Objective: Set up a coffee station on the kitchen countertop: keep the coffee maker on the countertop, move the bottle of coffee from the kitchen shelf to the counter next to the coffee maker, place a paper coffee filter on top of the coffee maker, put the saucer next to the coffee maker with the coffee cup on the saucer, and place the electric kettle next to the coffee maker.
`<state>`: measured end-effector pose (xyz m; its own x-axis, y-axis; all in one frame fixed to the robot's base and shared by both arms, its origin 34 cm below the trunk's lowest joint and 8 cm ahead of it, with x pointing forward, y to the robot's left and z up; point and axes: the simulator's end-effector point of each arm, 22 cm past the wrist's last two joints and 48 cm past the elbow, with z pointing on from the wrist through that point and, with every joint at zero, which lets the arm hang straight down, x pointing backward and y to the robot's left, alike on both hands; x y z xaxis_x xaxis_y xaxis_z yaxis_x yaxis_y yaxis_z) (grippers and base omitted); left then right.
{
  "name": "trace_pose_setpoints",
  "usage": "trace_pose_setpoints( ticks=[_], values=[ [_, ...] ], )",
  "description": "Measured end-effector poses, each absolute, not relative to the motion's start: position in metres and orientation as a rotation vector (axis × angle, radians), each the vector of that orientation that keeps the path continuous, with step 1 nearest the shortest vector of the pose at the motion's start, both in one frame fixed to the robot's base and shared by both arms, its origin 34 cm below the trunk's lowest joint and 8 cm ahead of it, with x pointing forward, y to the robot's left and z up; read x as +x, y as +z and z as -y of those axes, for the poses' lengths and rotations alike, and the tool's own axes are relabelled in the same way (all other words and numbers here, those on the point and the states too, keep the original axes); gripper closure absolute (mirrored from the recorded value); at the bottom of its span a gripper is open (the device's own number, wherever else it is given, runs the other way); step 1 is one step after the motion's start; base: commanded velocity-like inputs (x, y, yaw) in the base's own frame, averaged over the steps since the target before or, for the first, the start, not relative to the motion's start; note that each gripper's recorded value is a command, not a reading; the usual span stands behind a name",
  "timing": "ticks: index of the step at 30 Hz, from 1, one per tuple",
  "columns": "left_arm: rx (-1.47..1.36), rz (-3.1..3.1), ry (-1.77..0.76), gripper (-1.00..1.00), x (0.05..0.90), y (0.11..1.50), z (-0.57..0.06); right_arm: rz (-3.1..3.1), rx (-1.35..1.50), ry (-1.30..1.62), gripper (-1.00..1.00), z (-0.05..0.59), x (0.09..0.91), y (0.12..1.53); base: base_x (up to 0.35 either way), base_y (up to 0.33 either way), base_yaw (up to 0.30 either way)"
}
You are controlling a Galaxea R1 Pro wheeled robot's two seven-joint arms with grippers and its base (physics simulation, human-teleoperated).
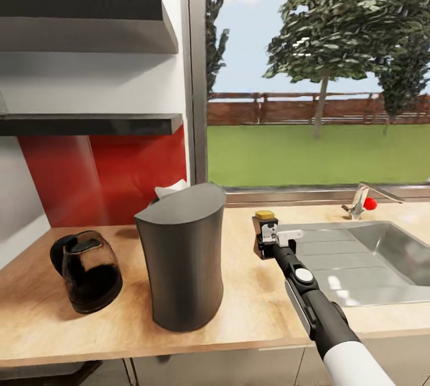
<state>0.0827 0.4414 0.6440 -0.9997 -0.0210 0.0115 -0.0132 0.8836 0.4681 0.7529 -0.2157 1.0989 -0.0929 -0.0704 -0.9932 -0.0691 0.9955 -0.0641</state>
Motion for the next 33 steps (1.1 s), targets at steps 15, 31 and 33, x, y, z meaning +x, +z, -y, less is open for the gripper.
trace_pose_setpoints(
  ticks=[15,31,33],
  values=[
    [0.023,3.017,-0.751,-1.00,0.077,0.645,-0.442,-1.682,-0.105,-0.001,1.00,0.216,0.754,1.088,-0.166,-0.197,0.192],
    [0.017,3.003,-0.753,-1.00,0.072,0.646,-0.444,-1.699,-0.106,-0.001,1.00,0.216,0.755,1.078,0.016,-0.012,0.122],
    [0.013,3.001,-0.752,-1.00,0.071,0.646,-0.443,-1.702,-0.106,-0.001,1.00,0.216,0.755,1.076,0.063,0.000,0.169]
  ],
)
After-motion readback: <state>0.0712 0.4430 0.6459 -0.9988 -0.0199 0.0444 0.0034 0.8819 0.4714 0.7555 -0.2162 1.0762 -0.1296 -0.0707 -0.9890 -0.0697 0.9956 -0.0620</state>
